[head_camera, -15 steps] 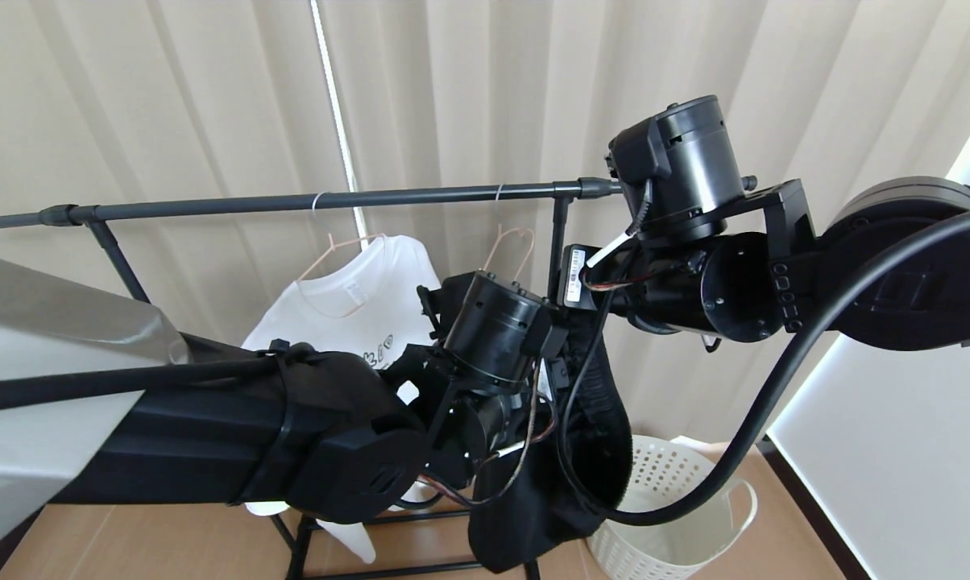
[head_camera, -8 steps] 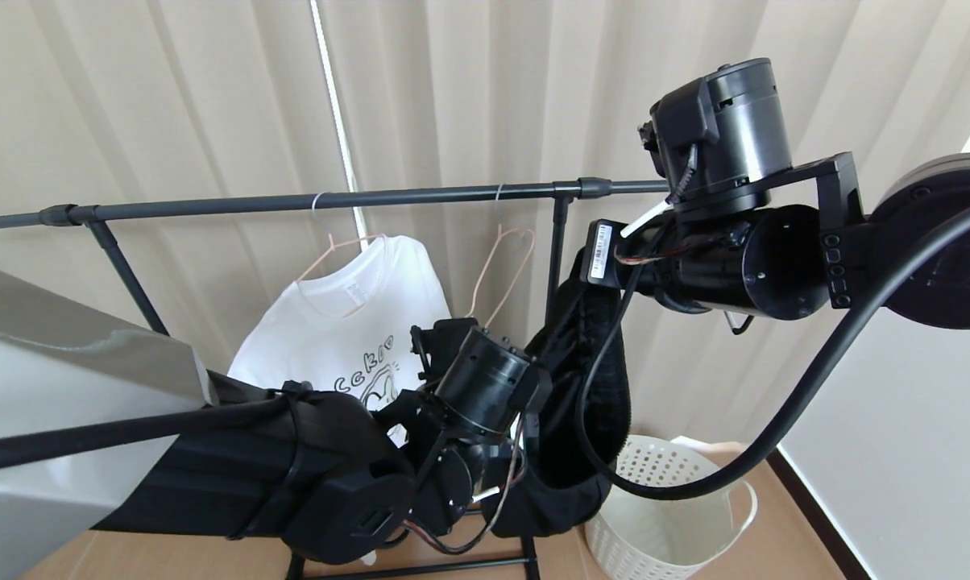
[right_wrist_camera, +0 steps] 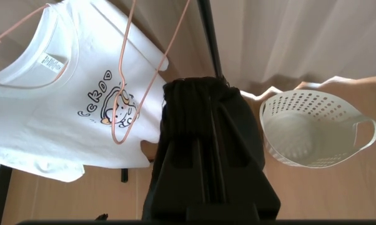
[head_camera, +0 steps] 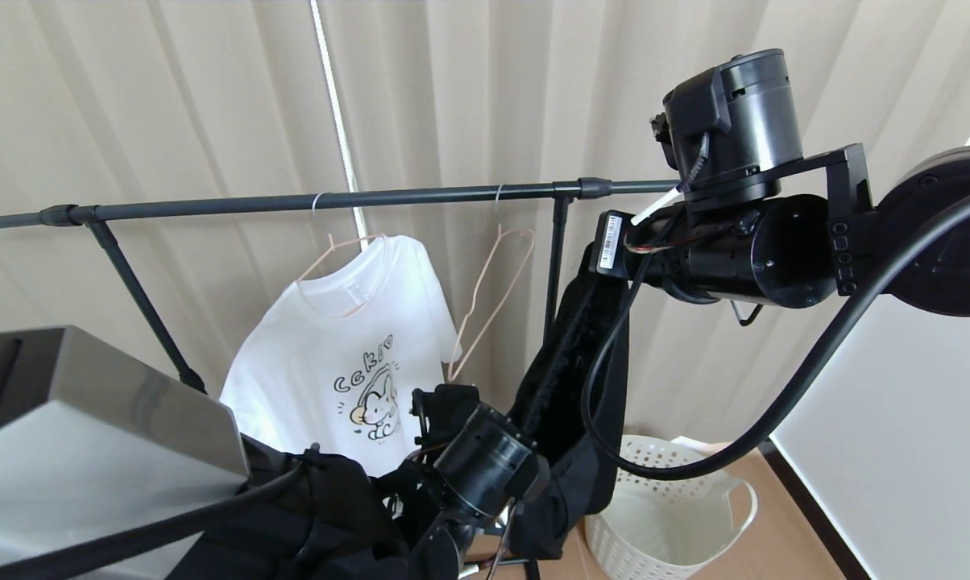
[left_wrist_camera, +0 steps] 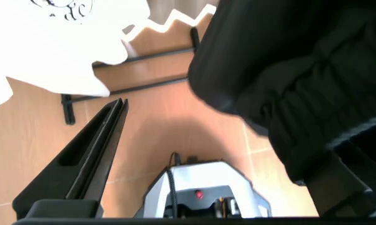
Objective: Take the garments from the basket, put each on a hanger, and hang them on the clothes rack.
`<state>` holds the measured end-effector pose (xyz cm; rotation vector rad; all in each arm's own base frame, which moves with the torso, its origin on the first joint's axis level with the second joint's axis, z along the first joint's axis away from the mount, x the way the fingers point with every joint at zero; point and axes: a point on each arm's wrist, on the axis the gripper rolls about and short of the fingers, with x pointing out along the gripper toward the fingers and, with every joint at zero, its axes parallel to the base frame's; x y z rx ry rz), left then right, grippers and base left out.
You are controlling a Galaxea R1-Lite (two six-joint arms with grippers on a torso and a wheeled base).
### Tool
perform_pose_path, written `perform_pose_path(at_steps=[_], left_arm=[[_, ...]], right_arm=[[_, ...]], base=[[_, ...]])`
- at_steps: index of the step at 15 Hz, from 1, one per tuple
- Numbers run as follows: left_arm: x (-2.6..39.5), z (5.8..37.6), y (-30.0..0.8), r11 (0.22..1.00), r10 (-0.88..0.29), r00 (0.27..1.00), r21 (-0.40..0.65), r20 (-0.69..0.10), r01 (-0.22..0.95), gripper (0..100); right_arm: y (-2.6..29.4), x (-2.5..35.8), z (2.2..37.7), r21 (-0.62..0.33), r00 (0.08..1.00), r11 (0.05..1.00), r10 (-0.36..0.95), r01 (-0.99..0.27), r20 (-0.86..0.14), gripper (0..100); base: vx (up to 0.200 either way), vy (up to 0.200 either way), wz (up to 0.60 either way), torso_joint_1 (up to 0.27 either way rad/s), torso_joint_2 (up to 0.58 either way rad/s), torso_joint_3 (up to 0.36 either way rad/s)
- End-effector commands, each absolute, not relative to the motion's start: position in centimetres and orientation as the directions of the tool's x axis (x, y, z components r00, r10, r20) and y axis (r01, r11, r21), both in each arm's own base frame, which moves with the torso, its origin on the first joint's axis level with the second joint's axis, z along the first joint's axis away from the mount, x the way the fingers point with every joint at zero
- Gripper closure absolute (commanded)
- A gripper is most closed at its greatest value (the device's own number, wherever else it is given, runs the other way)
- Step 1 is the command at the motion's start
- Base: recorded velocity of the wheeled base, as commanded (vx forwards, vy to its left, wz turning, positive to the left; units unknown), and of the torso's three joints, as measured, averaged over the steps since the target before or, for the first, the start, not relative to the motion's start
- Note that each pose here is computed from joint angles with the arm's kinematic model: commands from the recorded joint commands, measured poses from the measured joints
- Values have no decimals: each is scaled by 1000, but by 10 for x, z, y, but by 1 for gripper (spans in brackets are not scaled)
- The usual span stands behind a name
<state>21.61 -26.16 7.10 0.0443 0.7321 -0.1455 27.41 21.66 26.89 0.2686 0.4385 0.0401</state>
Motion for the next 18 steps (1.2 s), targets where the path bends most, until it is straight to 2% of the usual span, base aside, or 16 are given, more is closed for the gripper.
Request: perform_pose_path(at_steps=[1,4,5,6,10,13,14,15,18], left_arm=[[211,55,-262,988,-107,719,10,-687,157,0],[207,46,-258,987,-108,718,12,-688,160,0],[207,48,-257,987,-110,721,8,-684,158,100],[207,53,-256,988,-115,729,-1,-675,155,100],[213,111,-229,990,-143,807,-76,-572,121,100],[224,160,-194,992,-108,872,-110,-478,62,100],[225,166,-191,991,-107,879,-116,-465,59,100],[227,186,-188,988,-113,897,-148,-427,54,100],[227,218,-187,987,-112,898,-155,-425,50,100]], right_arm=[[215,275,271,269,908,963,94,22,-409,100],[205,281,276,278,915,959,67,50,-397,100],[203,282,277,278,917,959,62,55,-395,100],[202,281,278,279,918,959,62,55,-392,100],[192,285,277,246,915,966,30,76,-403,100],[183,275,269,129,900,991,15,45,-435,100],[181,272,266,104,895,994,15,35,-446,100],[176,261,257,31,881,1000,13,2,-474,100],[183,234,253,-38,856,994,65,-98,-513,100]], base=[[0,0,0,0,0,0],[0,0,0,0,0,0],[0,0,0,0,0,0],[0,0,0,0,0,0],[0,0,0,0,0,0],[0,0,0,0,0,0],[0,0,0,0,0,0],[0,0,0,0,0,0],[0,0,0,0,0,0]])
